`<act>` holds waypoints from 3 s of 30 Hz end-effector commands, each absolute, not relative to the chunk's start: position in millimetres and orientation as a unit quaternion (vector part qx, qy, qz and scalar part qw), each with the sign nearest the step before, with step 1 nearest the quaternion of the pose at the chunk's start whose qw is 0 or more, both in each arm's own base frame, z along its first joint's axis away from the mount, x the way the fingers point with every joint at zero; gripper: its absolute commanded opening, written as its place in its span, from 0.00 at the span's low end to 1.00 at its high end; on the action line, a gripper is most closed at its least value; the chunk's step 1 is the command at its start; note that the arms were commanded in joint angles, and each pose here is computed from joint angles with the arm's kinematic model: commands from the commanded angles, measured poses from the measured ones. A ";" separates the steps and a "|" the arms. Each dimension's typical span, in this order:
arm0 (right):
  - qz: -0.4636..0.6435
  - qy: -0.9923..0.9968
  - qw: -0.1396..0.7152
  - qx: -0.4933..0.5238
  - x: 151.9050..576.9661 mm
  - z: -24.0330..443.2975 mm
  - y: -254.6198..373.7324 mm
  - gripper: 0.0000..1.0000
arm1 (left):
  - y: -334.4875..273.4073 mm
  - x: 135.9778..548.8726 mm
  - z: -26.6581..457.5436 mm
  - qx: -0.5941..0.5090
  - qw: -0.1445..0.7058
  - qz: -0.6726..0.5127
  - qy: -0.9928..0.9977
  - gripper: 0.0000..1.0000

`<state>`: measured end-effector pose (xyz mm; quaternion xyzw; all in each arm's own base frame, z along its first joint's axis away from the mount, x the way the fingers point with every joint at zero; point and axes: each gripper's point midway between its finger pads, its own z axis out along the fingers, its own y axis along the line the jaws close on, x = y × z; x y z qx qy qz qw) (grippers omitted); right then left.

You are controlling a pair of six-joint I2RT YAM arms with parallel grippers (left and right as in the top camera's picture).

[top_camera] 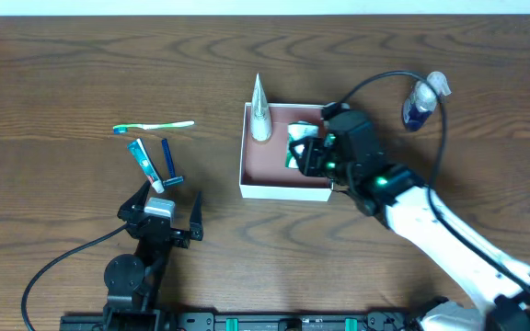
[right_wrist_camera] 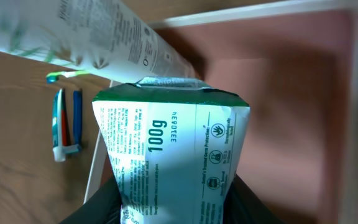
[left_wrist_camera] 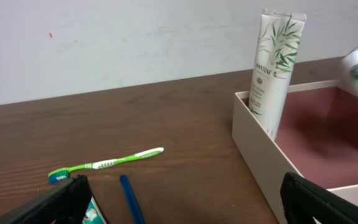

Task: Pack container
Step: 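Carry the soap bar into the box beside the tube and release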

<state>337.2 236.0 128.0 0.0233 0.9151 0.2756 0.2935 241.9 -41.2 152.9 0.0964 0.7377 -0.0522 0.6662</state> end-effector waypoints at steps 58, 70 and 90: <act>0.322 0.898 0.299 0.015 354.0 69.1 311.5 0.23 | -41.8 241.1 136.4 0.103 0.647 -0.052 0.753 0.98; 0.323 0.901 0.288 0.010 350.6 56.0 317.8 0.23 | -41.8 241.1 136.4 0.103 0.647 -0.051 0.753 0.98; 0.324 0.901 0.288 0.009 350.4 56.1 318.1 0.36 | -41.8 241.1 136.4 0.103 0.647 -0.052 0.753 0.98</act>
